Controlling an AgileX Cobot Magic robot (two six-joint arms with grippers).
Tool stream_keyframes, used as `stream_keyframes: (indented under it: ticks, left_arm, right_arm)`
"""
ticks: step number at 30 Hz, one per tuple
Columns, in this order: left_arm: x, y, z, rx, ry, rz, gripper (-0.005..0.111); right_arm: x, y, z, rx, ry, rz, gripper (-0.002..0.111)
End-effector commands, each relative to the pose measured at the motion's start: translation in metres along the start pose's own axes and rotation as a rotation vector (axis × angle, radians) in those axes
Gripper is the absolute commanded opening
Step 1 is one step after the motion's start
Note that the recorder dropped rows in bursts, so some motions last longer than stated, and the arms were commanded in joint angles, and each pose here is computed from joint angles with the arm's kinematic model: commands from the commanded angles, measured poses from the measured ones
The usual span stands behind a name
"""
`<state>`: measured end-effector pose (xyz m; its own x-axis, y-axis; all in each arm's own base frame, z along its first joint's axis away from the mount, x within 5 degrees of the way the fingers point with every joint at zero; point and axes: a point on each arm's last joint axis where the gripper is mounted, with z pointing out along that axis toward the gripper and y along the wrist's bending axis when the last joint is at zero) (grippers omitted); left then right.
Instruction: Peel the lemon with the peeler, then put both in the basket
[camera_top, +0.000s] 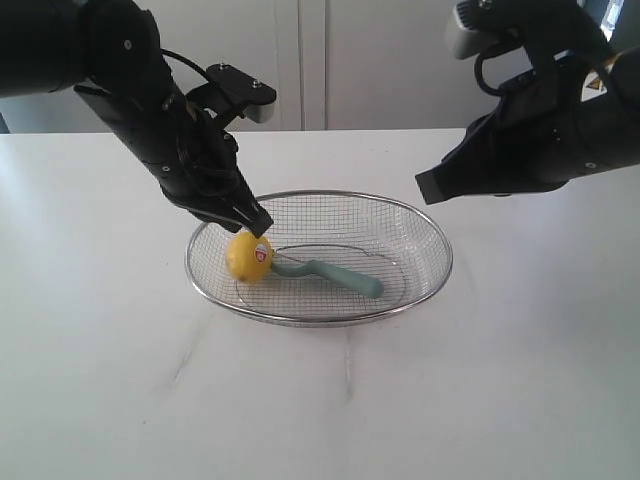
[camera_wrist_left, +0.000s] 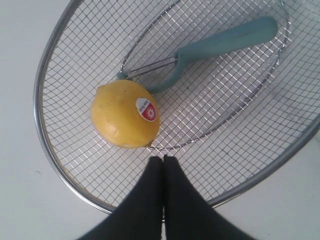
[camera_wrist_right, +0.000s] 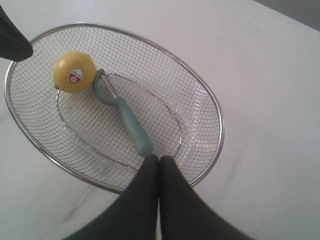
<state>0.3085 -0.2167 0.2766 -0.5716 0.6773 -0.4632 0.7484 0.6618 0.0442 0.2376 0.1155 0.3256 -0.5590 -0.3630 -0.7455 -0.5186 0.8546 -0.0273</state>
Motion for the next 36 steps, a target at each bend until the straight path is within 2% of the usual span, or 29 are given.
stream_keyframes:
  ticks: [1, 18, 26, 27, 30, 32, 36]
  left_arm:
    - [0.0, 0.0, -0.004, 0.005, -0.006, -0.009, 0.001]
    - [-0.001, 0.0, -0.008, 0.002, -0.017, -0.008, 0.001]
    - [0.003, -0.009, -0.102, -0.053, -0.233, 0.014, 0.001]
    - [0.007, -0.012, -0.127, -0.069, -0.293, 0.018, 0.001]
    - [0.017, -0.017, -0.165, -0.095, -0.393, 0.025, 0.001]
    - [0.026, -0.013, -0.197, -0.136, -0.506, -0.006, 0.001]
    - [0.046, -0.001, -0.235, -0.103, -0.664, -0.188, 0.001]
  right_arm:
    - [-0.004, 0.0, -0.005, 0.009, -0.039, -0.009, 0.0]
    - [-0.004, 0.0, -0.005, 0.007, -0.039, -0.006, 0.0]
    - [-0.004, 0.0, -0.005, 0.007, -0.039, -0.006, 0.0]
    - [-0.004, 0.0, -0.005, 0.007, -0.039, -0.006, 0.0]
    - [-0.004, 0.0, -0.005, 0.007, -0.039, -0.006, 0.0]
    - [-0.004, 0.0, -0.005, 0.007, -0.039, -0.006, 0.0]
    - [-0.004, 0.0, -0.005, 0.007, -0.039, -0.006, 0.0]
